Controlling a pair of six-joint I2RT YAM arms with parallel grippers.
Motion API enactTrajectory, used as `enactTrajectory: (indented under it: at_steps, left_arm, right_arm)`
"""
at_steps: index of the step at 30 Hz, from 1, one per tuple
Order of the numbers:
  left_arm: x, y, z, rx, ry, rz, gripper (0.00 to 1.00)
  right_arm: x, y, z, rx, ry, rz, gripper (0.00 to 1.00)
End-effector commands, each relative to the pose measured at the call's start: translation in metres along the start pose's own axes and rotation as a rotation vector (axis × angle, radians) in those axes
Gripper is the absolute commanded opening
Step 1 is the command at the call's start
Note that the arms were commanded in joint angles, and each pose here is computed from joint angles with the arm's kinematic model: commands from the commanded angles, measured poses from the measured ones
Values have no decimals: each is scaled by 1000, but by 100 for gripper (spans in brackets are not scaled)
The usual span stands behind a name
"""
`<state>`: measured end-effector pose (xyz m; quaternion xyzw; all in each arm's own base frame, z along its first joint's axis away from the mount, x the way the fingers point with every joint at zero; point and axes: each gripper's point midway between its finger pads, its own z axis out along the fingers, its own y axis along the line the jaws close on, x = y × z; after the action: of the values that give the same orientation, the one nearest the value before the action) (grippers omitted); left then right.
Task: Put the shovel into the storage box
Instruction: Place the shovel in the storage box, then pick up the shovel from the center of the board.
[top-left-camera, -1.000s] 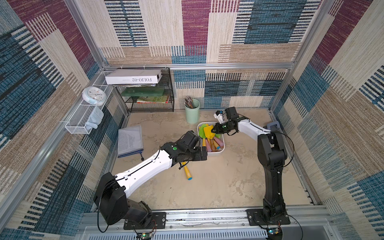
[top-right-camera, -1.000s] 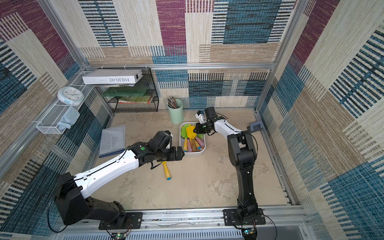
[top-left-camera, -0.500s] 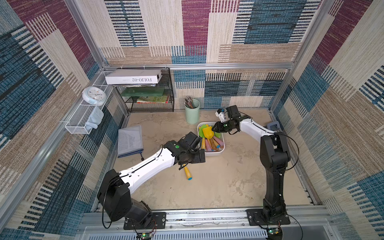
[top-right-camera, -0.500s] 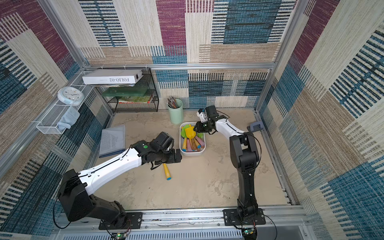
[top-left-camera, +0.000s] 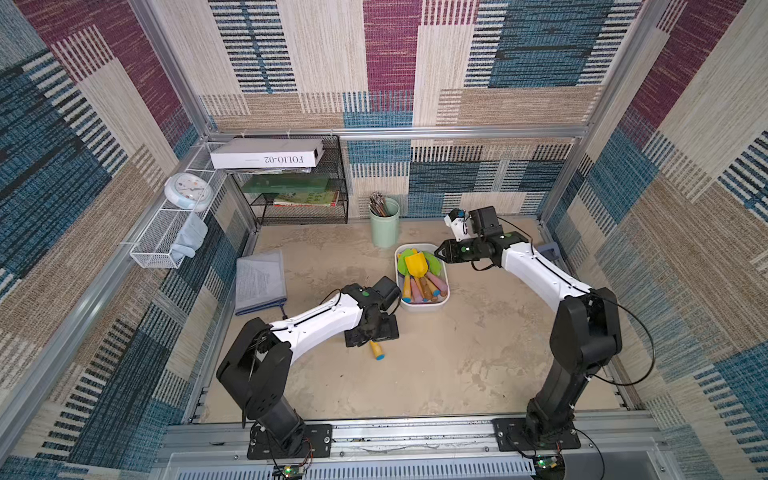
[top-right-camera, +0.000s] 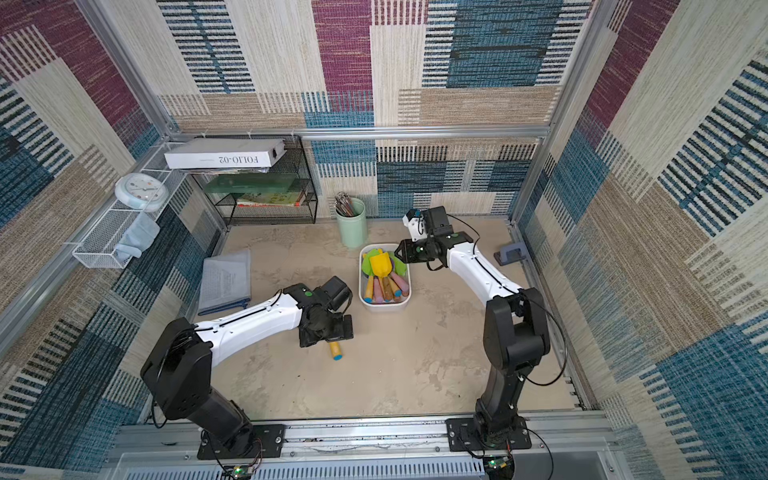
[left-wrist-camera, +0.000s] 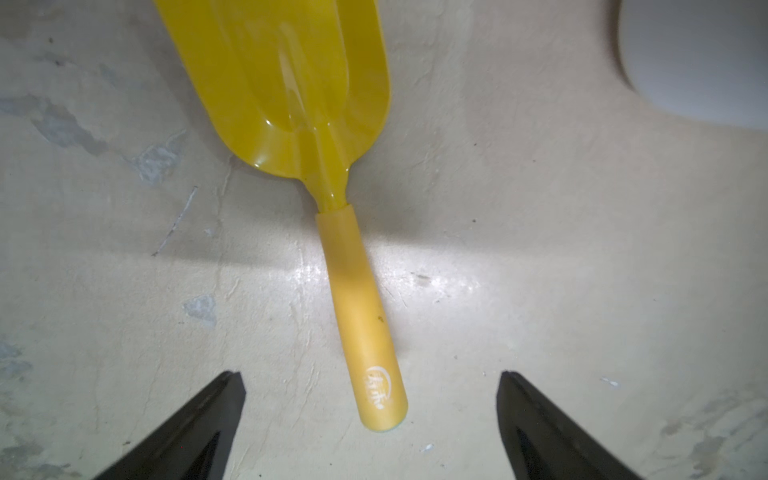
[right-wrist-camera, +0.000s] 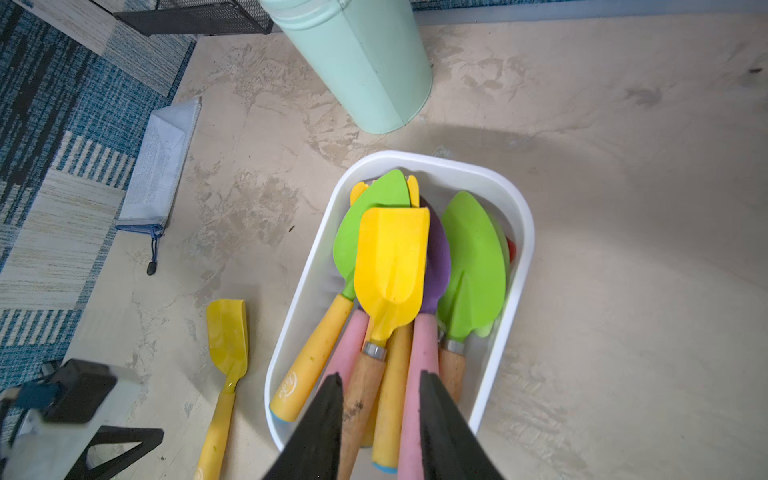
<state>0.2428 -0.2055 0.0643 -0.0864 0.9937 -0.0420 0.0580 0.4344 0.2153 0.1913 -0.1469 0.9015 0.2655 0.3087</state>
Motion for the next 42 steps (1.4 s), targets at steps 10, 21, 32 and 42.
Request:
enactTrajectory:
  at_steps: [10,21,32,42]
  left_arm:
    - [18,-1,36,6,102,-98,85]
    - [21,-1,52,-3,125,-113,28]
    - [14,-9,27,47,77,-77,5]
    - [-1,-45,-47,201,-50,71,5]
  right_arm:
    - [24,12,-17,-28,-21,14,34]
    - [34,14,-19,-36,-19,19,34]
    - [31,27,-28,-81,-43,26,34]
    - [26,60,-30,-162,-55,37,36]
